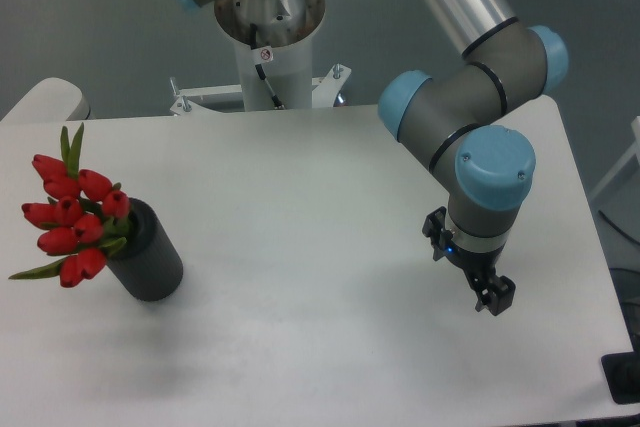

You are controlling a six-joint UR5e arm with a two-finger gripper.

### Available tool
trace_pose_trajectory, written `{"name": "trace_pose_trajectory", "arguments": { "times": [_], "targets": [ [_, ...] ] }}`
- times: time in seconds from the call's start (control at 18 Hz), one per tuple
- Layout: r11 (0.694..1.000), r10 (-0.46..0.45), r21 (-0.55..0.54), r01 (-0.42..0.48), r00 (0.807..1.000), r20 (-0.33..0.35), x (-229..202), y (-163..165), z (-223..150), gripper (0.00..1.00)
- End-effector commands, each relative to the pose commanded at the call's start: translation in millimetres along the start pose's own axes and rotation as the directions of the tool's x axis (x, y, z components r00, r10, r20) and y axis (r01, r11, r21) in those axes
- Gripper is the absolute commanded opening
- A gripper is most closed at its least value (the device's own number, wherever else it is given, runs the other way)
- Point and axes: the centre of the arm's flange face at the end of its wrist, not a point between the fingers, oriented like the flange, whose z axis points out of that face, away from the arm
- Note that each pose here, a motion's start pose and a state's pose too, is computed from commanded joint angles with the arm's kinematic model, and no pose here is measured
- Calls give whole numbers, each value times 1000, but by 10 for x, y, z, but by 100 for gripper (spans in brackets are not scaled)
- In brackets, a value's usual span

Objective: Pick up the flowers from the vase
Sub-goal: 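Start moving the open gripper from its start pose toward the vase, then swing the open gripper over to the tulip stems above the vase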

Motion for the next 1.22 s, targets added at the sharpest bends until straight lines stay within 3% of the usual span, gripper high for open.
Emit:
{"name": "trace_pose_trajectory", "arguments": {
  "times": [0.67, 1.0, 1.22],
  "targets": [
    [996, -90, 23, 90, 996, -10, 181, -384, -47, 100],
    [972, -155, 170, 163, 986, -58, 397, -539, -104, 100],
    [918, -167, 346, 194, 980, -106, 583, -593, -206, 100]
  ]
}}
